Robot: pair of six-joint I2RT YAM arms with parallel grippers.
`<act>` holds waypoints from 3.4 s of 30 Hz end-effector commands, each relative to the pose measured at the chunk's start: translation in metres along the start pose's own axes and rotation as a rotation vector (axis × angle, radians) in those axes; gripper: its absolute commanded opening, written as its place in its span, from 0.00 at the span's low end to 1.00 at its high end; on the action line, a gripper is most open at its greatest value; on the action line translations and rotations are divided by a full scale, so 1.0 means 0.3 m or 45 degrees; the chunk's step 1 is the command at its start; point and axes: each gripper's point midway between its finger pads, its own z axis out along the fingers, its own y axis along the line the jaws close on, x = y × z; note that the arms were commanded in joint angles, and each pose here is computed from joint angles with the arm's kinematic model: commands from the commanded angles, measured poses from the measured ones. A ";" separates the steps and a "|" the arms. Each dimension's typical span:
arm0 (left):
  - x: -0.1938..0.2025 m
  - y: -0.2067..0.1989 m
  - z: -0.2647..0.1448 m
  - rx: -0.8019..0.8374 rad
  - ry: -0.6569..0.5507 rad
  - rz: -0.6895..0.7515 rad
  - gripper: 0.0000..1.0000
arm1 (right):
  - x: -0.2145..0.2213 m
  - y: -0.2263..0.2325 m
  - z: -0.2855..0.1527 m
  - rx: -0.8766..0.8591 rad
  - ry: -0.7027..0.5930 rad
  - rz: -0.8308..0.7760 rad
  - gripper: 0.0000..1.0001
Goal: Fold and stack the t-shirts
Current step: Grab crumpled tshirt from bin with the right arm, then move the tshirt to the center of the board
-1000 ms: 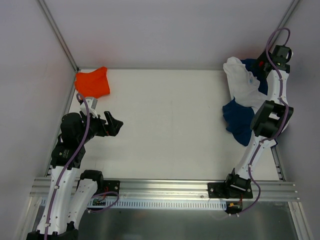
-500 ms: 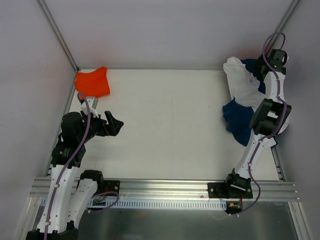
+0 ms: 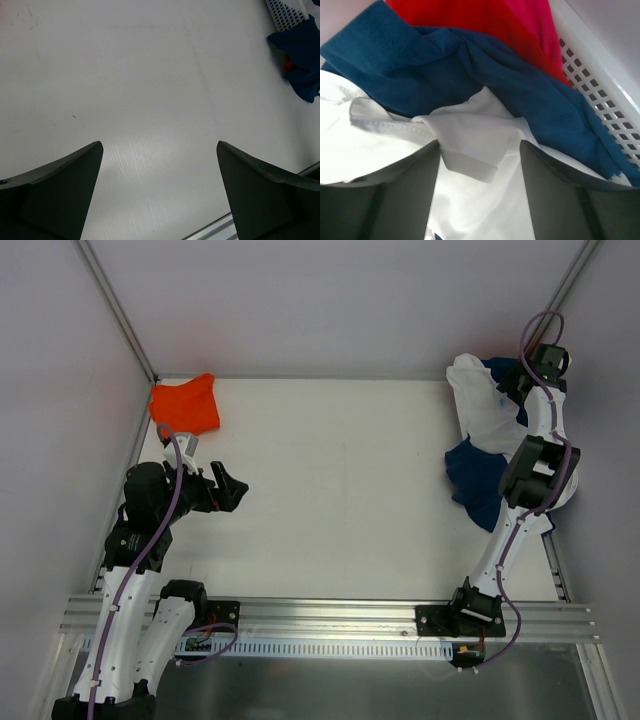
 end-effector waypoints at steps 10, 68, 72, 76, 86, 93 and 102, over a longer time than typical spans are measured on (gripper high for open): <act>-0.022 -0.032 -0.012 0.052 -0.014 0.047 0.99 | -0.015 0.014 0.032 -0.023 -0.056 -0.025 0.44; -0.055 -0.048 -0.060 0.055 -0.125 0.116 0.99 | 0.607 0.555 -1.787 -0.949 -0.535 -0.772 0.00; -0.054 -0.076 -0.061 0.117 -0.125 0.127 0.99 | 0.609 0.509 -1.753 -0.889 -0.545 -0.782 0.00; -0.035 -0.125 -0.044 0.237 -0.077 0.116 0.99 | 0.607 0.498 -1.713 -0.799 -0.569 -0.825 0.00; 0.041 -0.251 -0.022 0.470 0.094 -0.135 0.99 | 0.658 0.522 -1.503 -0.657 -0.422 -0.825 0.00; 0.283 -0.306 0.041 0.483 0.415 -0.215 0.99 | 0.671 0.520 -1.318 -0.476 -0.343 -0.870 0.00; 0.528 -0.392 0.083 0.333 0.670 -0.037 0.95 | 0.582 0.511 -1.159 -0.453 -0.206 -0.765 0.00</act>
